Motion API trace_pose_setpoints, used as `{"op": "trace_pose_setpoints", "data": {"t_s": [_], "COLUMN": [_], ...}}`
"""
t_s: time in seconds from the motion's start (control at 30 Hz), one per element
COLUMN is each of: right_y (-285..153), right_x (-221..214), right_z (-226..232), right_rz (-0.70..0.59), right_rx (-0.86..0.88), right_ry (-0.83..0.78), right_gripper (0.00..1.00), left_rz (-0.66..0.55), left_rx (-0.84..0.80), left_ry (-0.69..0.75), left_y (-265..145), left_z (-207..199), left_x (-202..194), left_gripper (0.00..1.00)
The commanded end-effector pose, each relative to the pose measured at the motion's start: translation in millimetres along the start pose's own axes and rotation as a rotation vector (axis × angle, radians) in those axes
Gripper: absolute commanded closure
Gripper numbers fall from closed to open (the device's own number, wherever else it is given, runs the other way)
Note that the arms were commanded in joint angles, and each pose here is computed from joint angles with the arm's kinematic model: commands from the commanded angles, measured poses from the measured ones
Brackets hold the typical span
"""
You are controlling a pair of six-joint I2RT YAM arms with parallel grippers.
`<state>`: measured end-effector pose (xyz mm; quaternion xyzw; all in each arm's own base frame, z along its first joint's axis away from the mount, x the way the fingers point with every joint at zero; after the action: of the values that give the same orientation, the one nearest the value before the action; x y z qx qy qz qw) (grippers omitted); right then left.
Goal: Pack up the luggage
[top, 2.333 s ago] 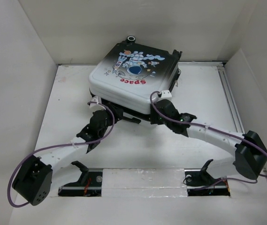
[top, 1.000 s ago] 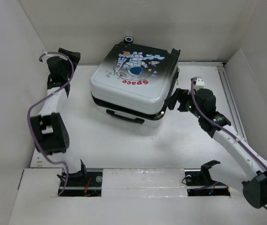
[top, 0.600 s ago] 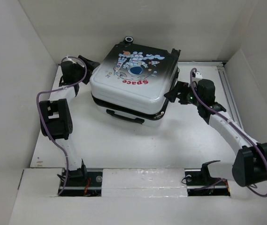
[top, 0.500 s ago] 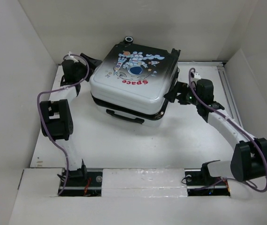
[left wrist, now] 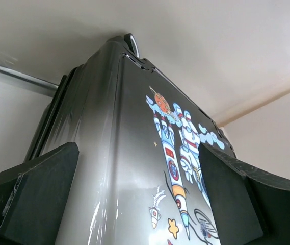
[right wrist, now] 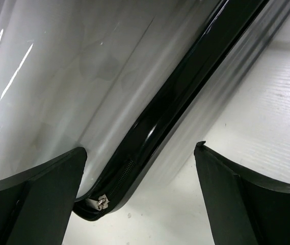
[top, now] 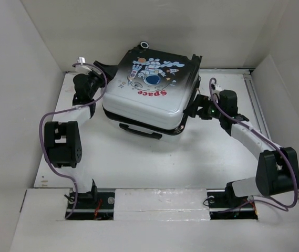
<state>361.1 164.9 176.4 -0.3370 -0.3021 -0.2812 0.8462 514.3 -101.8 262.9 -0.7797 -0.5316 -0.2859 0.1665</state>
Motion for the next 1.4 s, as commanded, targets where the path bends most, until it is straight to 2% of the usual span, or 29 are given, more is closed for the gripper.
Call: {"op": "trace_pose_setpoints", "data": {"t_s": [0.0, 0.23, 0.37, 0.53, 0.7, 0.87, 1.03, 1.1, 1.13, 1.17, 1.23, 1.27, 1.3, 1.37], "right_y": [-2.7, -14.9, -17.8, -21.4, -32.4, -33.4, -21.1, -18.6, -19.0, -24.9, -27.1, -35.2, -36.5, -41.9], "right_x": [11.0, 20.1, 23.1, 25.1, 33.3, 29.4, 24.2, 20.7, 20.6, 24.8, 31.1, 39.7, 34.5, 39.4], "right_z": [96.6, 104.6, 106.5, 105.6, 113.5, 96.6, 88.7, 79.1, 77.7, 81.1, 68.7, 71.6, 70.3, 68.4], "right_rz": [-0.04, -0.072, -0.057, -0.054, -0.084, -0.065, -0.025, -0.029, -0.039, -0.061, -0.101, -0.139, -0.118, -0.151], "right_rx": [0.359, 0.377, 0.416, 0.437, 0.488, 0.478, 0.516, 0.484, 0.472, 0.462, 0.367, 0.338, 0.301, 0.232], "right_ry": [-0.129, -0.15, -0.166, -0.172, -0.177, -0.131, -0.051, -0.03, -0.027, -0.046, -0.051, -0.103, -0.094, -0.12], "right_gripper": [0.04, 0.05, 0.05, 0.05, 0.05, 0.06, 0.09, 0.09, 0.09, 0.09, 0.09, 0.09, 0.09, 0.09], "left_rz": [0.484, 0.544, 0.504, 0.477, 0.501, 0.542, 0.561, 0.528, 0.47, 0.446, 0.188, 0.124, -0.024, -0.13], "left_rx": [-0.301, -0.405, -0.468, -0.61, -0.643, -0.585, -0.693, -0.678, -0.661, -0.542, -0.335, -0.179, -0.009, 0.125], "left_ry": [-0.17, -0.156, -0.147, -0.113, -0.123, -0.187, -0.182, -0.156, -0.126, -0.055, 0.027, 0.074, 0.094, 0.113], "left_y": [-45.6, -77.4, -96.4, -135.2, -153.6, -166.9, -186.5, -181.0, -180.6, -170.5, -154.4, -149.5, -143.6, -144.4], "left_z": [-121.0, -170.1, -202.8, -264.6, -280.8, -265.8, -310.9, -313.2, -315.5, -292.2, -266.4, -237.0, -208.8, -171.1], "left_x": [-130.6, -137.7, -120.9, -104.8, -117.4, -142.0, -141.5, -136.1, -121.7, -123.3, -79.3, -71.1, -45.7, -11.8], "left_gripper": [0.0, 0.04, 0.04, 0.04, 0.04, 0.04, 0.04, 0.04, 0.04, 0.04, 0.03, 0.01, 0.0, 0.0]}}
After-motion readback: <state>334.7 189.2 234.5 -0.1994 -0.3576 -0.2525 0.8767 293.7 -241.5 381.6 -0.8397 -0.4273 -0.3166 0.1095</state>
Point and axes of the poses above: each gripper's point midway between its finger pads, its own y axis out along the fingers, its own z axis along the line the jaws close on, x = y × z, the point moved 1 cm from there along -y, back along the fingers
